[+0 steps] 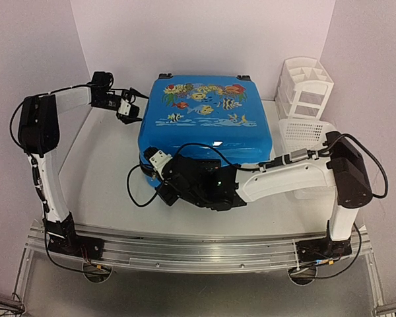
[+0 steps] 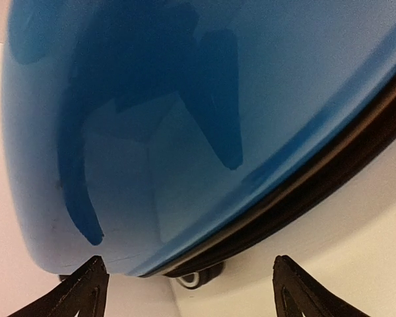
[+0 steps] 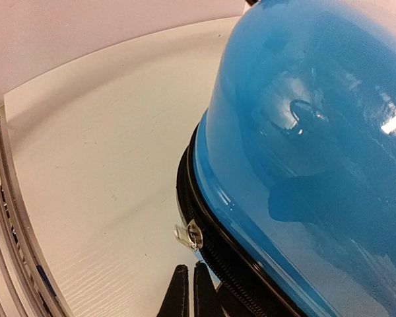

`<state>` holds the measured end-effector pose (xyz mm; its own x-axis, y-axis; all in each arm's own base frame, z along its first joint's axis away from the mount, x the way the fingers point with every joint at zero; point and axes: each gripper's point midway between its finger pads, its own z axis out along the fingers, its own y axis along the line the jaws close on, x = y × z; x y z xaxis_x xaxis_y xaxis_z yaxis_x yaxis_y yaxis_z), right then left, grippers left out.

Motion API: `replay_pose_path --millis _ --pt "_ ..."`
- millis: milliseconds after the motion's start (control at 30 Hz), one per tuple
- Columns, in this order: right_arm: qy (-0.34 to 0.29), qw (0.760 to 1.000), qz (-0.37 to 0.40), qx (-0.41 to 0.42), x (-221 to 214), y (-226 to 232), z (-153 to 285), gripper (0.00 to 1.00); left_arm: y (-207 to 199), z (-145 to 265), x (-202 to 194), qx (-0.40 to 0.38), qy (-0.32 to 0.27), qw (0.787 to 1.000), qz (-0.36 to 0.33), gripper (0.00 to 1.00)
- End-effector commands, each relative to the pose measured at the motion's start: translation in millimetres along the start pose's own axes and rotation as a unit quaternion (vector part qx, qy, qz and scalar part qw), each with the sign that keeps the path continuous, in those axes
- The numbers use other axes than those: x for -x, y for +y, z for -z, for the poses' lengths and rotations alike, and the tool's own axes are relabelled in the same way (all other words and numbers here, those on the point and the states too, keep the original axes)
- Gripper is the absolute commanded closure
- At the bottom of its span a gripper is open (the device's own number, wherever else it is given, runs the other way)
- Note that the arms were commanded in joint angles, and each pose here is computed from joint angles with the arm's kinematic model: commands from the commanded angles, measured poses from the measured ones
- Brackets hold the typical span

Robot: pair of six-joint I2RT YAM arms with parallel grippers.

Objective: Open, take out, and arrange the luggage

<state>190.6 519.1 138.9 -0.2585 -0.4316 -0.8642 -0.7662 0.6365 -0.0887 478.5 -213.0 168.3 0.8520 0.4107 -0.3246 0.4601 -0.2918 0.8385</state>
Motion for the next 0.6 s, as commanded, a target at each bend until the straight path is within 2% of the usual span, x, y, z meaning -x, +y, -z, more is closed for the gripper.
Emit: replay_pose_path --millis 0,167,267,367,467,567 --pt "-0.003 1.0 -0.015 -0.01 10 -2 2 1.0 -20 29 36 -0.03 -0.006 0.989 -0.145 0.15" --pt "-0.017 1.0 -0.013 -0.012 28 -6 14 1.0 -55 42 71 -0.086 -0.05 0.986 -0.136 0.16" --pt "-0.026 0.999 -0.042 -0.014 45 -15 35 0.98 -60 48 84 -0.1 -0.063 0.985 -0.124 0.15" --pt "-0.025 0.996 -0.087 -0.026 57 -30 61 0.84 -58 47 90 -0.105 -0.052 0.988 -0.099 0.15" --pt "-0.033 0.991 -0.121 -0.046 74 -52 95 0.6 -53 44 94 -0.102 -0.031 0.992 -0.062 0.15" --pt "-0.039 0.983 -0.156 -0.091 89 -92 131 0.41 -54 43 105 -0.101 -0.017 0.994 -0.025 0.15"
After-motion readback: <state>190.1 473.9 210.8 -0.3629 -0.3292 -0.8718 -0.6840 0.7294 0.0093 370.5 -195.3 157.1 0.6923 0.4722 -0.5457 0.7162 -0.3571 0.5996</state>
